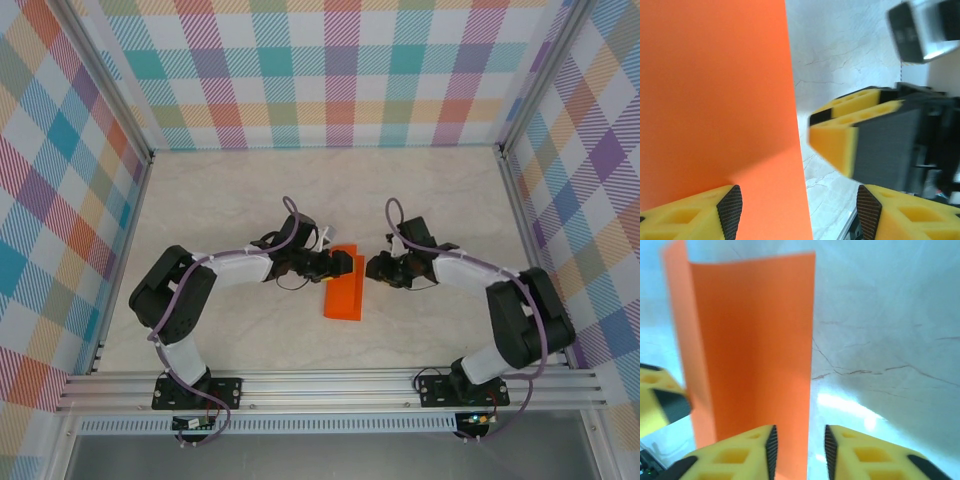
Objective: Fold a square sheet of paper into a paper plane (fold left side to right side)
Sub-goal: First fold in half a square sheet of paper at the center of the table.
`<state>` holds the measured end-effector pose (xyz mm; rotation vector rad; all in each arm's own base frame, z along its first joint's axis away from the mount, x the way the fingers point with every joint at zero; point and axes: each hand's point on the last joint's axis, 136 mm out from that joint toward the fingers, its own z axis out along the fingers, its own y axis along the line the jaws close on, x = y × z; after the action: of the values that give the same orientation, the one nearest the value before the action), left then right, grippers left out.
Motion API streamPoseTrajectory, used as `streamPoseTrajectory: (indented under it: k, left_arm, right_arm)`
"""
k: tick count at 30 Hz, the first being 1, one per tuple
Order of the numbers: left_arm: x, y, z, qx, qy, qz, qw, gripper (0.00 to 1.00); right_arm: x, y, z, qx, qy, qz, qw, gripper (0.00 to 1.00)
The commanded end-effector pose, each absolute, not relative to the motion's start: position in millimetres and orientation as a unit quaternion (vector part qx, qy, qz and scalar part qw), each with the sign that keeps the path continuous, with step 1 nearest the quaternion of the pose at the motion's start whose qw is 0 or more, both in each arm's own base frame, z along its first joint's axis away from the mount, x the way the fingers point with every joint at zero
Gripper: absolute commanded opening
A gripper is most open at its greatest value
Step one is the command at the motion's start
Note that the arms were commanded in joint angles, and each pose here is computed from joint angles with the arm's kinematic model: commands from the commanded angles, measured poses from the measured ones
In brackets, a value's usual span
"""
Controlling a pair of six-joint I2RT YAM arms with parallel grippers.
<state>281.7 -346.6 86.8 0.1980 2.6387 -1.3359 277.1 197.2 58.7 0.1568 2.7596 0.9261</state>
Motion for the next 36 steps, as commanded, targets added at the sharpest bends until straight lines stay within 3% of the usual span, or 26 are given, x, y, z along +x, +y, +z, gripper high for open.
streamPoseTrajectory:
  k: [1,4,11,14,18,22,26,31,36]
  left_arm:
    - [282.9,-356.5,95.7,0.075,0.877,-0.465,0.092,0.64]
    - [283.0,-356.6,96.3,0.075,0.877,-0.465,0.094,0.63]
    - [281.8,-356.7,98.2,0.078,0.876,-0.466,0.095,0.60]
    - [280.7,-356.2,97.3,0.078,0.877,-0.465,0.093,0.58]
    - [280.7,-355.0,100.0,0.081,0.877,-0.464,0.097,0.56]
    - [279.8,-351.0,106.7,0.085,0.878,-0.458,0.107,0.56]
    - [281.1,-337.0,112.0,0.085,0.894,-0.420,0.130,0.59]
    - [286.1,-297.9,93.3,0.048,0.941,-0.303,0.141,0.65]
    - [283.9,-314.1,78.0,0.045,0.937,-0.328,0.109,0.65]
  right_arm:
    - [279.8,203.6,88.5,0.049,0.916,0.371,0.144,0.43]
    - [282.7,218.5,96.1,0.048,0.896,0.420,0.136,0.48]
    - [287.5,240.3,83.4,0.052,0.874,0.476,0.089,0.48]
    - [288.2,247.2,76.9,0.051,0.868,0.488,0.072,0.41]
    - [286.8,245.2,65.7,0.057,0.876,0.474,0.064,0.20]
    - [282.6,238.9,57.1,0.060,0.888,0.451,0.061,0.05]
    - [281.4,231.4,51.8,0.065,0.900,0.426,0.065,0.03]
    - [281.0,224.9,47.1,0.064,0.912,0.400,0.067,0.03]
    - [279.8,224.5,43.8,0.063,0.914,0.396,0.062,0.03]
